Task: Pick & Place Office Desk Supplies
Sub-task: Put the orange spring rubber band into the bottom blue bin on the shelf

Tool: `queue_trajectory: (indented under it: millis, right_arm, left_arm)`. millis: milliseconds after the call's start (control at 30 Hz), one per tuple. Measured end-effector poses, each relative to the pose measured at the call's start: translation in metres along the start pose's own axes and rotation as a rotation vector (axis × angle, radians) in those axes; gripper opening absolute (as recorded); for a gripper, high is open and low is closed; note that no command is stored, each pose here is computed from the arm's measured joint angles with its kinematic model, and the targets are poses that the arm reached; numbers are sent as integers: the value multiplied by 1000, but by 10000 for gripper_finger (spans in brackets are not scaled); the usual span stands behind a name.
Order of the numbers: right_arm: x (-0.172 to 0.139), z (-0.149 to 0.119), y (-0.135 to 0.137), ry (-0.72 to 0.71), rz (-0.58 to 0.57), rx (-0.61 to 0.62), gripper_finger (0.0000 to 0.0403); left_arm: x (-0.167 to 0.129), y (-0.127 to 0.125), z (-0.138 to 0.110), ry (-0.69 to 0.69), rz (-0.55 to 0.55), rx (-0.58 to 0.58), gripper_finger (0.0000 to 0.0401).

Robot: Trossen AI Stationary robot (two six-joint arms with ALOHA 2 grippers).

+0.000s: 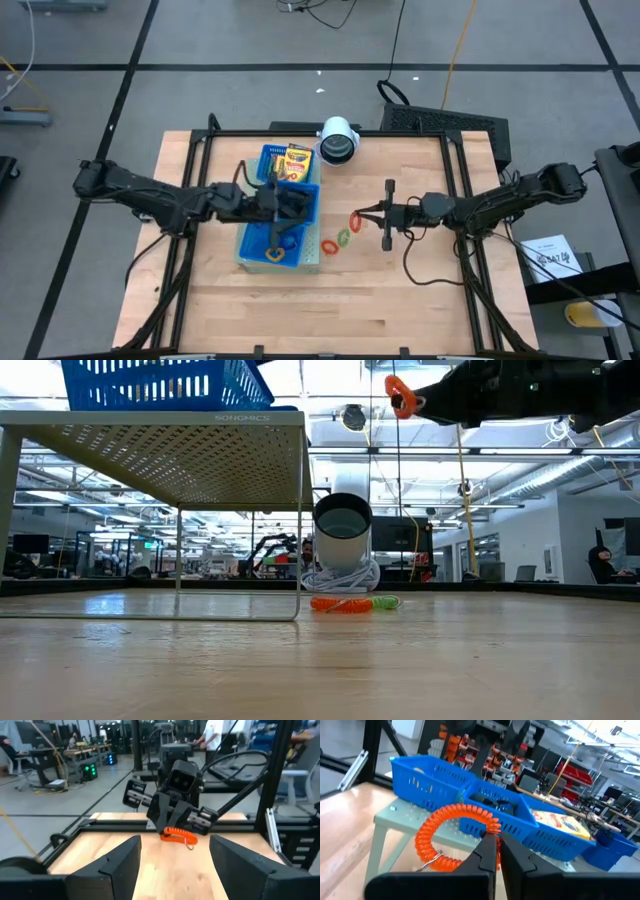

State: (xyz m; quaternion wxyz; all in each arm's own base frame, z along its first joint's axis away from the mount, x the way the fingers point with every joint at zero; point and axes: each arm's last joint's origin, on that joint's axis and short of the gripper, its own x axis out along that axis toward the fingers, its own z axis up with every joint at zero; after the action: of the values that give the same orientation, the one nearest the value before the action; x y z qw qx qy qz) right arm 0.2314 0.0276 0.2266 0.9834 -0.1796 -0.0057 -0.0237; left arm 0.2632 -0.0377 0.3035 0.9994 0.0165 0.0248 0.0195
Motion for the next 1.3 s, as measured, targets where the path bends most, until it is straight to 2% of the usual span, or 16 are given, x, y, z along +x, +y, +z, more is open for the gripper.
queue_trajectory:
  millis: [133, 267, 400, 500, 700, 867, 1300]
  right_arm:
    - [0, 3, -1, -33, -12, 5, 1]
    - [-1, 9, 0, -83, -15, -8, 1]
    - [-2, 16, 0, -153, -28, 13, 1]
    - [-2, 19, 4, -192, -23, 16, 1]
    - [3, 18, 14, -223, -12, -60, 1]
    - [4, 17, 15, -246, -24, -72, 1]
    - [4, 18, 14, -257, -22, -53, 1]
  left_arm:
    - [18, 4, -2, -13, -79, -41, 246]
    - [35, 7, 7, -24, -165, -93, 246]
    - [54, 7, 6, 24, -211, -107, 246]
    - [70, 4, 3, 41, -219, -110, 246]
    - [100, 0, -7, 86, -220, -119, 246]
    - [117, -3, -8, 92, -269, -143, 246]
    - [125, -4, -8, 85, -256, -131, 246]
